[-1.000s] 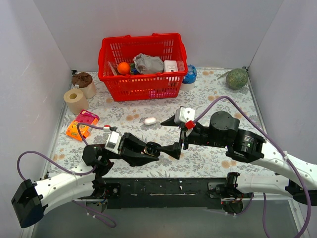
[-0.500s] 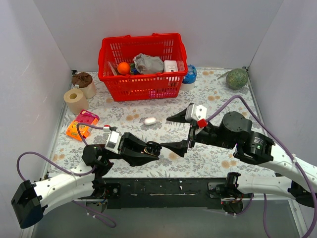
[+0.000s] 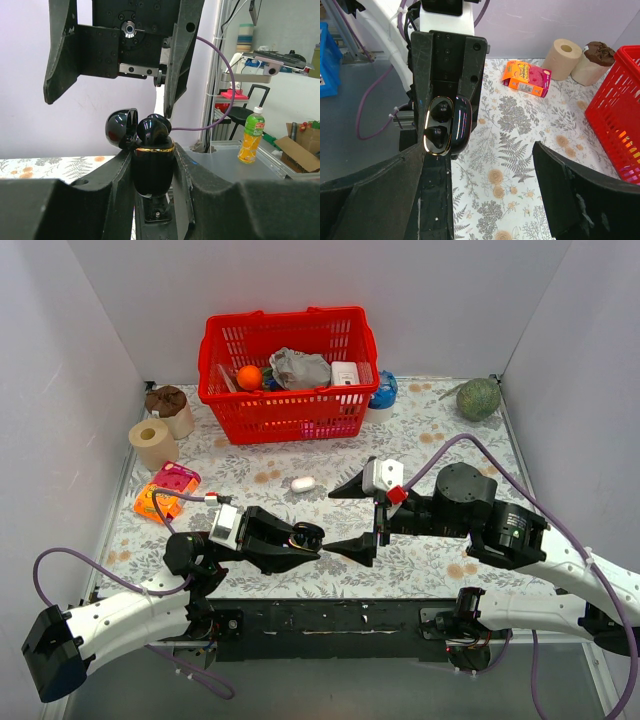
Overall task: Insert the wireless bluetooth earbuds into the charging case
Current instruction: Adjust the earbud with the charging case.
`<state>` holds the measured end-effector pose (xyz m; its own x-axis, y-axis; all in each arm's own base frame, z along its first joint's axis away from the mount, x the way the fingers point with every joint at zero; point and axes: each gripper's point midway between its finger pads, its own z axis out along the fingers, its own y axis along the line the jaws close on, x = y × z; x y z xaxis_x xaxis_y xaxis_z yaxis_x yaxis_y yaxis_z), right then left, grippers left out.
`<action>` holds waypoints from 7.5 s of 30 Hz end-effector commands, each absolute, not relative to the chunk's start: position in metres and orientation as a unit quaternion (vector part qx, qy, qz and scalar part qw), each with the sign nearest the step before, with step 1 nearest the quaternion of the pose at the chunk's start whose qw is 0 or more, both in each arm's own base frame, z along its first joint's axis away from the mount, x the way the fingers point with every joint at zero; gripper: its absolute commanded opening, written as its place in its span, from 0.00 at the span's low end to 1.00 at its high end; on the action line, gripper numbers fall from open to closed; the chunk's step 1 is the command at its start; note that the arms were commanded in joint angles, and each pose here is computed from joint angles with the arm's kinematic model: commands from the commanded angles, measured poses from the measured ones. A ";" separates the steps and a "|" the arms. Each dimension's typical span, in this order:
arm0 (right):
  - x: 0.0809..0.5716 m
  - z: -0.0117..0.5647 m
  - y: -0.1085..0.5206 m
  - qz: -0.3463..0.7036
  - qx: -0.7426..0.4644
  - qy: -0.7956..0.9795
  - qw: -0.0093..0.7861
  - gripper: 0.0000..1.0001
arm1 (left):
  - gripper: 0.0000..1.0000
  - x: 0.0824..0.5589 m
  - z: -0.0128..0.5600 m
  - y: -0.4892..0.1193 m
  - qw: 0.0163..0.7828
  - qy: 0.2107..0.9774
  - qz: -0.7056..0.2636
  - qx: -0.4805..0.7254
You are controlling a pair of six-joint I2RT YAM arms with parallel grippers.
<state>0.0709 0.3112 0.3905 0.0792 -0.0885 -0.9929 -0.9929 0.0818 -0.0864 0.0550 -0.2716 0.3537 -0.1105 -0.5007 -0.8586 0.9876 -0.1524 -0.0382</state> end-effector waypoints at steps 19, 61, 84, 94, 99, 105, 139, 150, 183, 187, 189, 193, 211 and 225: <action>0.074 0.402 0.319 0.446 -0.507 0.513 0.530 0.97 | 0.00 0.051 0.362 -0.268 0.561 0.322 -0.672 0.360; 0.080 0.416 0.334 0.469 -0.475 0.499 0.552 0.98 | 0.00 0.057 0.359 -0.273 0.558 0.338 -0.669 0.357; 0.093 0.397 0.340 0.440 -0.474 0.543 0.536 0.98 | 0.00 0.055 0.362 -0.272 0.557 0.334 -0.669 0.361; 0.096 0.393 0.331 0.426 -0.467 0.555 0.542 0.98 | 0.00 0.056 0.362 -0.272 0.559 0.335 -0.667 0.360; 0.088 0.413 0.330 0.452 -0.464 0.523 0.554 0.98 | 0.00 0.056 0.361 -0.273 0.557 0.339 -0.668 0.359; 0.088 0.455 0.315 0.468 -0.425 0.489 0.602 0.98 | 0.00 0.056 0.361 -0.272 0.557 0.337 -0.668 0.360; 0.092 0.401 0.330 0.439 -0.462 0.549 0.540 0.98 | 0.00 0.055 0.367 -0.269 0.564 0.332 -0.667 0.357; 0.089 0.397 0.337 0.444 -0.472 0.551 0.526 0.98 | 0.00 0.055 0.367 -0.270 0.565 0.330 -0.665 0.360; 0.085 0.425 0.339 0.466 -0.459 0.522 0.548 0.98 | 0.00 0.057 0.365 -0.272 0.563 0.337 -0.664 0.359; 0.084 0.417 0.342 0.464 -0.467 0.529 0.536 0.98 | 0.00 0.056 0.366 -0.272 0.563 0.335 -0.664 0.360; 0.085 0.412 0.343 0.460 -0.469 0.535 0.531 0.98 | 0.00 0.057 0.365 -0.272 0.562 0.337 -0.664 0.360; 0.086 0.405 0.341 0.453 -0.473 0.545 0.524 0.98 | 0.00 0.056 0.367 -0.271 0.564 0.335 -0.663 0.361; 0.086 0.393 0.332 0.412 -0.516 0.555 0.507 0.98 | 0.00 0.043 0.374 -0.265 0.557 0.303 -0.679 0.370; 0.094 0.458 0.301 0.438 -0.420 0.493 0.623 0.98 | 0.00 0.052 0.373 -0.266 0.578 0.304 -0.666 0.360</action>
<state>0.0917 0.3222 0.3967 0.0497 -0.0991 -0.9938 -0.9800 0.1869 -0.0677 0.0479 -0.2710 0.3547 -0.1352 -0.4925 -0.8598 0.9805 -0.1916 -0.0445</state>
